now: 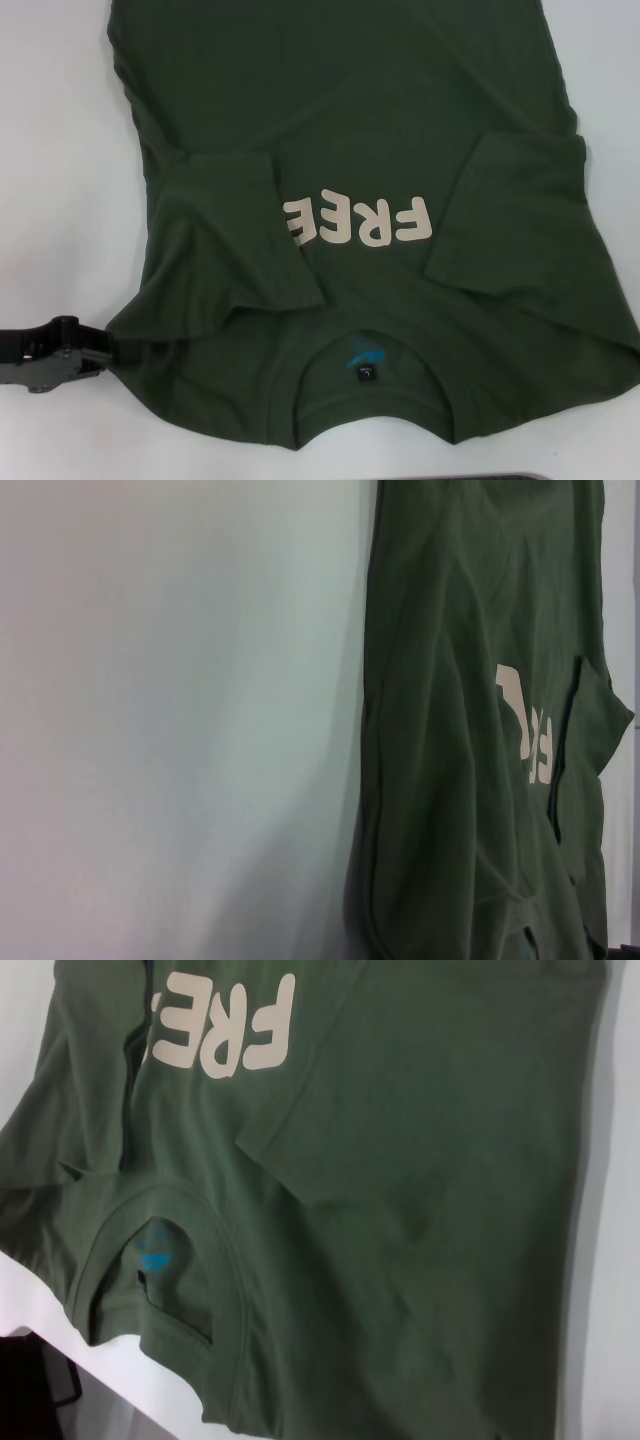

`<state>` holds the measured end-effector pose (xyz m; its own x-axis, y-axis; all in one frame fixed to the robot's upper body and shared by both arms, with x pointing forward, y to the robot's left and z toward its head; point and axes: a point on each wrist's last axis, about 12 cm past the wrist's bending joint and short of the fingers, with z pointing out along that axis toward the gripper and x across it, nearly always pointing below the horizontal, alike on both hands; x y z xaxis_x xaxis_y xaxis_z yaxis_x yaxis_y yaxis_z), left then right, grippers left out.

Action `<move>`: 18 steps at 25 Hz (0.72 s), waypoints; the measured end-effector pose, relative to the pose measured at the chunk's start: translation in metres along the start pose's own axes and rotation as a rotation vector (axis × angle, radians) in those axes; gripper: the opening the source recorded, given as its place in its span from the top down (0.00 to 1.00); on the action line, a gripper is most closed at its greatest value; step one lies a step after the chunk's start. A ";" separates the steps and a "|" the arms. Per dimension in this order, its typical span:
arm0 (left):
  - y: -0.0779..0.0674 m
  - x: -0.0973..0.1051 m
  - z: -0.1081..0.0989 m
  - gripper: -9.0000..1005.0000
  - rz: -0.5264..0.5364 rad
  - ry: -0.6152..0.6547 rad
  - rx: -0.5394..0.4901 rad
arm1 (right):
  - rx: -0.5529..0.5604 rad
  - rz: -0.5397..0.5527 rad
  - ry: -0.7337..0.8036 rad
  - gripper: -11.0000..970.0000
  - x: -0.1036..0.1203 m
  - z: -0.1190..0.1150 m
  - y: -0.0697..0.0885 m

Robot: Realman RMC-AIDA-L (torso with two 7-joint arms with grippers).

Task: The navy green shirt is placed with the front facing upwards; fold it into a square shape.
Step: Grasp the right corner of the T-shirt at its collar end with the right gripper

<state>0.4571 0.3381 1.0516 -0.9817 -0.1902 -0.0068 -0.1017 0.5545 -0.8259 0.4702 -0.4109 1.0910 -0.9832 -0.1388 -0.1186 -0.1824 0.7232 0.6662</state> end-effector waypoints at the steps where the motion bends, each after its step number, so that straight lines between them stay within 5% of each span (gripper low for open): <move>1: 0.000 0.000 0.000 0.96 0.000 0.000 0.000 | 0.001 -0.001 -0.001 0.09 -0.001 0.000 0.000; 18: 0.001 0.000 0.000 0.96 -0.005 -0.003 0.000 | 0.012 -0.009 0.005 0.09 -0.004 0.008 0.001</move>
<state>0.4565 0.3385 1.0511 -0.9808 -0.1951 -0.0043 -0.1065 0.5537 -0.8259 0.4741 -0.4045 1.0863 -0.9815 -0.1485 -0.1209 -0.1913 0.7300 0.6561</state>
